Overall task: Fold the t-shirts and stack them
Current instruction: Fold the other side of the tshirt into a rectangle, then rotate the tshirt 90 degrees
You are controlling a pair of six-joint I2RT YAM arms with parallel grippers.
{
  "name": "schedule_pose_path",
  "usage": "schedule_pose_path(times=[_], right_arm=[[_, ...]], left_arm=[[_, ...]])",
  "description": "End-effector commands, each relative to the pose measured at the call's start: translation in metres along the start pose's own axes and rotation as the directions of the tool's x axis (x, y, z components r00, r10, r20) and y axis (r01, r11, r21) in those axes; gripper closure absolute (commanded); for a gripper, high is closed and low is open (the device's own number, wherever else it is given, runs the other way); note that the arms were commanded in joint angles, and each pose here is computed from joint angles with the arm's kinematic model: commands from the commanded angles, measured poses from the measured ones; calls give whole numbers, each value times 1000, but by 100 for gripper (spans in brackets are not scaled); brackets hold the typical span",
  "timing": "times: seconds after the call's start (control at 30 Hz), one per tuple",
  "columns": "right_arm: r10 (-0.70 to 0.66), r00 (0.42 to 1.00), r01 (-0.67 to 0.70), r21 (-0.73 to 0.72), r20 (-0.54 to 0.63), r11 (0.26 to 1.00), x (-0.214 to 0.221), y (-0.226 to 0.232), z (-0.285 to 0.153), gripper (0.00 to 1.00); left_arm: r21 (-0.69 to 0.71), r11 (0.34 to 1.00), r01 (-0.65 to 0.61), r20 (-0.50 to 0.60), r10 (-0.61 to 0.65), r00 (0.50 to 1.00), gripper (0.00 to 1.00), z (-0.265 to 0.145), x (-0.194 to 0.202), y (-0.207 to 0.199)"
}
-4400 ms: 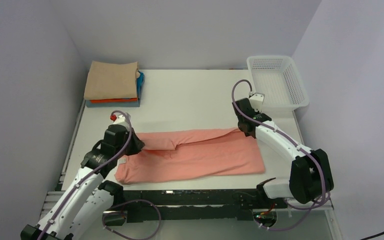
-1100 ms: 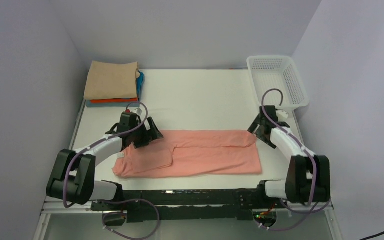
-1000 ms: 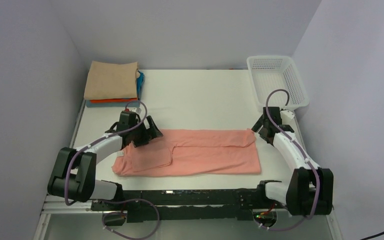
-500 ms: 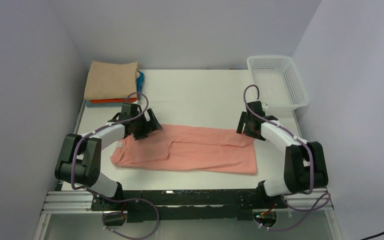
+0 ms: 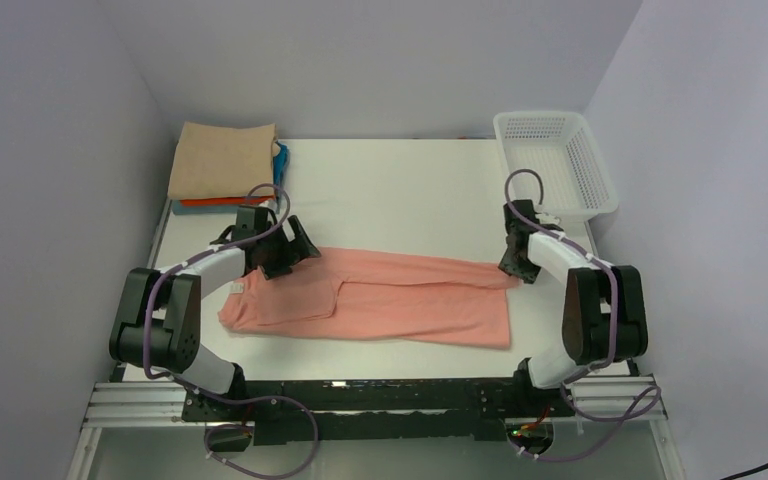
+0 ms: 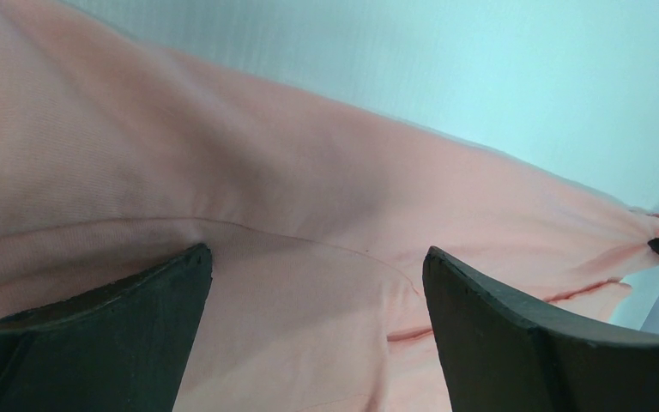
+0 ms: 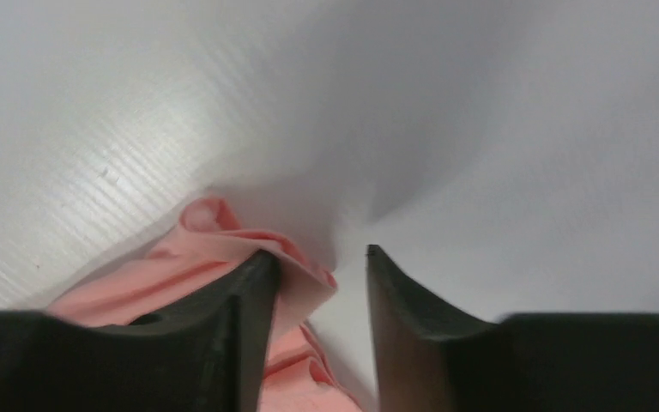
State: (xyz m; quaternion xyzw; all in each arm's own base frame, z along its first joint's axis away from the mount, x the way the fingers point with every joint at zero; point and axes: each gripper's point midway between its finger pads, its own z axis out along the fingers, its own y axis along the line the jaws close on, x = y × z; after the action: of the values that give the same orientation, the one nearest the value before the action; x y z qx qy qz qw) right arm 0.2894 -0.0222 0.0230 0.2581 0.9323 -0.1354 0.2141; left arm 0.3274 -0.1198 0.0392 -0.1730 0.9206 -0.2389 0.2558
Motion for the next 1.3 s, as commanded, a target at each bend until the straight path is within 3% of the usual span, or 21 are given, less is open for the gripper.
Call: schedule_pose_path(times=[0.0, 0.13, 0.27, 0.37, 0.53, 0.67, 0.73, 0.87, 1.1, 1.27], right_arm=[[168, 985, -170, 50, 31, 984, -9, -41, -7, 50], [268, 963, -263, -173, 9, 949, -11, -33, -11, 44], [356, 934, -345, -302, -22, 889, -18, -35, -17, 45], [300, 953, -287, -463, -48, 839, -24, -14, -27, 43], [193, 981, -144, -707, -11, 692, -32, 31, -62, 32], [34, 990, 68, -682, 135, 728, -31, 59, -85, 25], [-60, 984, 159, -685, 166, 711, -15, 85, -94, 24], [-130, 987, 159, -698, 94, 698, 18, 117, -83, 23], [-240, 971, 197, -570, -2, 798, 57, 117, -47, 21], [-350, 933, 210, -665, -83, 717, 111, 127, -68, 20]], left_arm=[[-153, 988, 9, -76, -21, 997, 1, 5, 26, 47], [-151, 988, 13, -83, -25, 996, 1, 6, 26, 47], [-157, 988, 16, -80, -29, 996, 1, 4, 25, 47], [-145, 989, 12, -85, -25, 996, 0, 4, 24, 44], [-71, 997, 37, -92, -44, 995, 1, 11, 21, 29], [-21, 998, 62, -89, -64, 994, 1, 22, 13, 15], [1, 998, 64, -90, -64, 994, 0, 31, 9, 5], [30, 999, 40, -112, -37, 993, 1, 59, 1, -27], [88, 996, 8, -121, 3, 993, 1, 132, -53, -107], [265, 958, 111, -152, -72, 986, 0, 177, -93, -178]])
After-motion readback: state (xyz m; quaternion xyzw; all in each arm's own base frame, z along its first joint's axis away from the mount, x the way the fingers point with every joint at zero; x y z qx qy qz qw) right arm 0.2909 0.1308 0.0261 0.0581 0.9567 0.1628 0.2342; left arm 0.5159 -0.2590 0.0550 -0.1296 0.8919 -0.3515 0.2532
